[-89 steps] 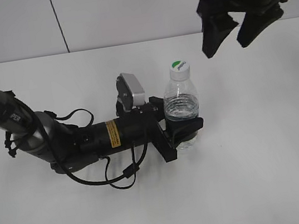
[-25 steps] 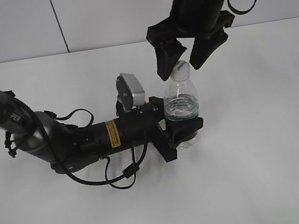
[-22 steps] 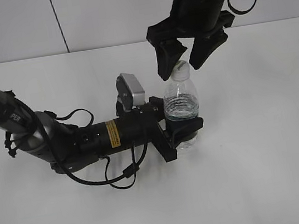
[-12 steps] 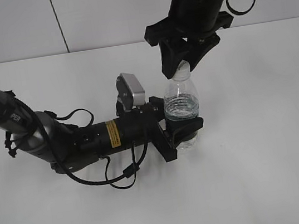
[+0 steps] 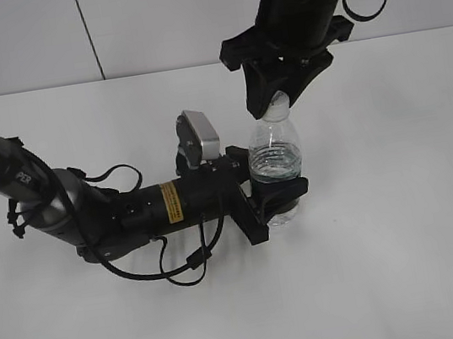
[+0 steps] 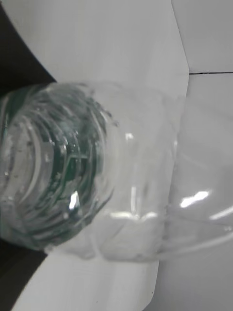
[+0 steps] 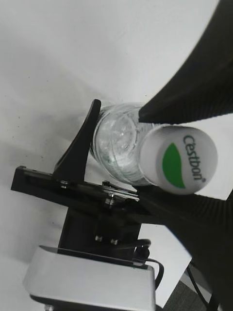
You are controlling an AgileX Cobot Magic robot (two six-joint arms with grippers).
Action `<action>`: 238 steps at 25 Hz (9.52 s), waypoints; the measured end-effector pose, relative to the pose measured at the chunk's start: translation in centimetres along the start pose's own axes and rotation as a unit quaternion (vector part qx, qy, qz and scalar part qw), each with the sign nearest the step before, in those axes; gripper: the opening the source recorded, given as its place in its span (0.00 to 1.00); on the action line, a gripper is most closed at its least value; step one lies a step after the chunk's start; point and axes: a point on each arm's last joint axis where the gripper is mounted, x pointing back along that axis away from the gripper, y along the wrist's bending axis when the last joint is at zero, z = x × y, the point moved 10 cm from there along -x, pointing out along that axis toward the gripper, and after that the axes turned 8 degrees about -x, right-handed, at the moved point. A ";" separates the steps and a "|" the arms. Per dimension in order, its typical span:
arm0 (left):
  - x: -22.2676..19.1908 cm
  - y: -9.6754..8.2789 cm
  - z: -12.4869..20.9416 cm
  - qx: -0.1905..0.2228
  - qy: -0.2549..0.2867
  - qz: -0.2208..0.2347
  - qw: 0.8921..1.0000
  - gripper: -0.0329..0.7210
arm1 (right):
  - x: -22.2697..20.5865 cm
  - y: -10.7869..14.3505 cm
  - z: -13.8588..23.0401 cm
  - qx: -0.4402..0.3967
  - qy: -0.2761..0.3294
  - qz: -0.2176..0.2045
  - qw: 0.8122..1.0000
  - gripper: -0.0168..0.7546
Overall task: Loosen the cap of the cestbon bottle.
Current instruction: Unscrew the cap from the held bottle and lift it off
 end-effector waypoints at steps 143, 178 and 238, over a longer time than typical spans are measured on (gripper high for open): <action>-0.1 -0.6 0.0 -0.006 0.000 0.016 1.000 0.58 | 0.4 0.6 0.9 0.465 -0.003 -0.013 0.885 0.41; -0.1 -0.8 0.1 -0.014 0.003 0.021 1.000 0.58 | 0.3 0.3 1.2 0.586 0.028 0.031 0.809 0.59; -0.1 -0.9 0.0 -0.012 0.002 0.023 1.000 0.58 | 1.5 1.0 1.1 -0.066 -0.011 0.027 0.997 0.76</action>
